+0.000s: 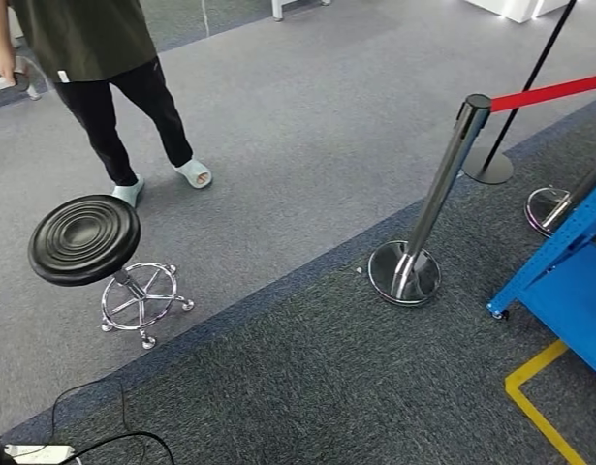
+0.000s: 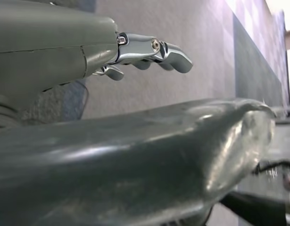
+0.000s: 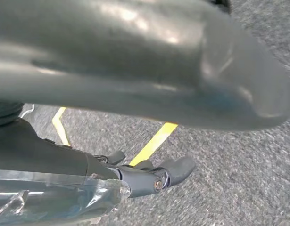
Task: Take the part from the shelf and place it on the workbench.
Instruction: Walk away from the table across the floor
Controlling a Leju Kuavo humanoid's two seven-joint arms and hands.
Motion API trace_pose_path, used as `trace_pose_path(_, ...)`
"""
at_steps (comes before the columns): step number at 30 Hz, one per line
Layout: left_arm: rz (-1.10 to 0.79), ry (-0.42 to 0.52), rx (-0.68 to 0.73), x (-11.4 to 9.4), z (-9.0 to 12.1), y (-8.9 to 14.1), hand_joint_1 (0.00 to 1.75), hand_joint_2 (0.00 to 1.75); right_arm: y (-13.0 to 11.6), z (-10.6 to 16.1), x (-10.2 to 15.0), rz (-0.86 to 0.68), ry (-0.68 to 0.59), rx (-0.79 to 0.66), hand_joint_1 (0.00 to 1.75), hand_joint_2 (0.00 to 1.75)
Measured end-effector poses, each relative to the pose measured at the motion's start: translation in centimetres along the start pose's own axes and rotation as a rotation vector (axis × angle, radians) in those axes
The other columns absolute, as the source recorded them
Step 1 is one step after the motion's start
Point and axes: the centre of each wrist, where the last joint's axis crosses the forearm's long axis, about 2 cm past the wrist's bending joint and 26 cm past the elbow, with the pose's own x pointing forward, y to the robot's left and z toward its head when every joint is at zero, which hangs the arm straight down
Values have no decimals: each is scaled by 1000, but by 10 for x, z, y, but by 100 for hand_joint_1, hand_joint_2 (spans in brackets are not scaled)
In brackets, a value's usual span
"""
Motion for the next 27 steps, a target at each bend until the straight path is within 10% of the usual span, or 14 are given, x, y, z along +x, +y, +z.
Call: trace_pose_path(27, -25, 51, 5, -1, 3, -1, 0, 0, -3, 1, 0, 12, 5, 14, 0, 0)
